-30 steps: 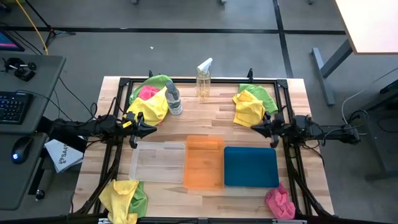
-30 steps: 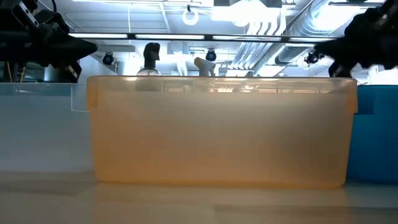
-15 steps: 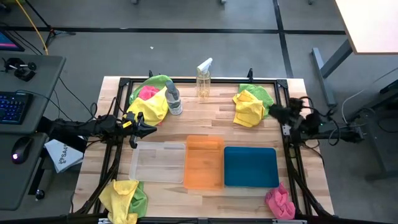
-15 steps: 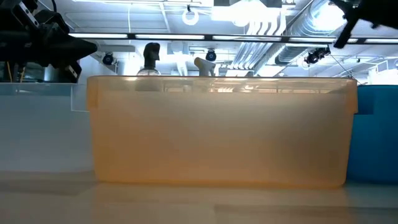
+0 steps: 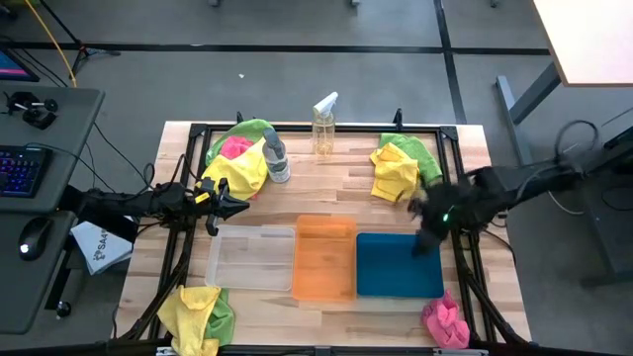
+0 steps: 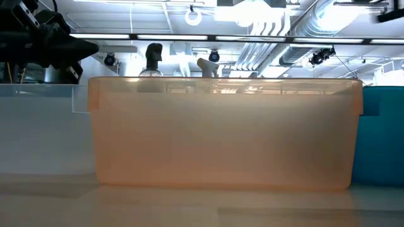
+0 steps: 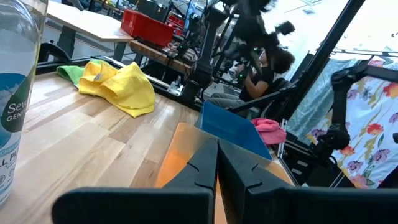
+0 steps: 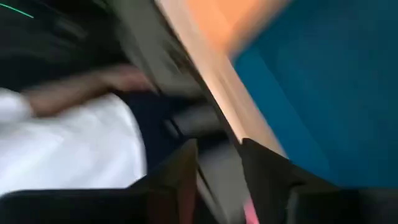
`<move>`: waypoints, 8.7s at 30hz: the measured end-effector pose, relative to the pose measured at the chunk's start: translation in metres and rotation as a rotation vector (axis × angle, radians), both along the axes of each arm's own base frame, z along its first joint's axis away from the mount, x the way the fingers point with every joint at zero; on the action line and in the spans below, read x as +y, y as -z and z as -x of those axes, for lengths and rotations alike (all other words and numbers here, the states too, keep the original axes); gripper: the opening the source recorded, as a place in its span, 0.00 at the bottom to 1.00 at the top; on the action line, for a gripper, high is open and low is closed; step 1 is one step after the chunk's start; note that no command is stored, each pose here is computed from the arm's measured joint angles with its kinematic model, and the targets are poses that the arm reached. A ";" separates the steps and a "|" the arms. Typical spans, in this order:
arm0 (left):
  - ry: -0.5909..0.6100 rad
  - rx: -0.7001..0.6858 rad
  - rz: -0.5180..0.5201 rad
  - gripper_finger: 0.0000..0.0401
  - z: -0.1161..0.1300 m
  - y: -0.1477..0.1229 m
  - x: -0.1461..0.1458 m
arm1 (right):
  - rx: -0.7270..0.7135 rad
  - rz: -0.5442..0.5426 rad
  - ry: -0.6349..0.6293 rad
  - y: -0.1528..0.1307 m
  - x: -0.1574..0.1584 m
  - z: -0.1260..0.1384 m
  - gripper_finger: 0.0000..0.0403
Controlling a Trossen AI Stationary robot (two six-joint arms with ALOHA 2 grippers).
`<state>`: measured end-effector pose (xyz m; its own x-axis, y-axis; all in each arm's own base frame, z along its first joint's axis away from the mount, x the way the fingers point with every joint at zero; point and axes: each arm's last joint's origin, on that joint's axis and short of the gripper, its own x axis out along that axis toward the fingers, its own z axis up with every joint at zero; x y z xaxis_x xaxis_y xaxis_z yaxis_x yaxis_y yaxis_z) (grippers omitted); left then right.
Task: Sort microfiber towel by color & place in baskets
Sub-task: Put the bottom pink towel into the orange bin, then put the top right yellow towel into the blue bin
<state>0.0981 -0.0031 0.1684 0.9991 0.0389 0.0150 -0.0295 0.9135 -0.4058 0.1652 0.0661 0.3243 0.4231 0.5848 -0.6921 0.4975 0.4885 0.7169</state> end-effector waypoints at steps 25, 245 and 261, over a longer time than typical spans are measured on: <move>0.000 0.000 0.000 0.00 0.000 0.000 0.000 | 1.001 0.128 0.004 0.094 0.157 -0.017 0.48; 0.000 0.000 0.000 0.00 0.000 0.000 0.000 | 0.083 0.465 0.262 0.092 0.035 -0.025 0.00; 0.000 0.000 0.000 0.00 0.000 0.000 0.000 | 0.048 0.292 0.151 0.125 0.037 -0.026 0.33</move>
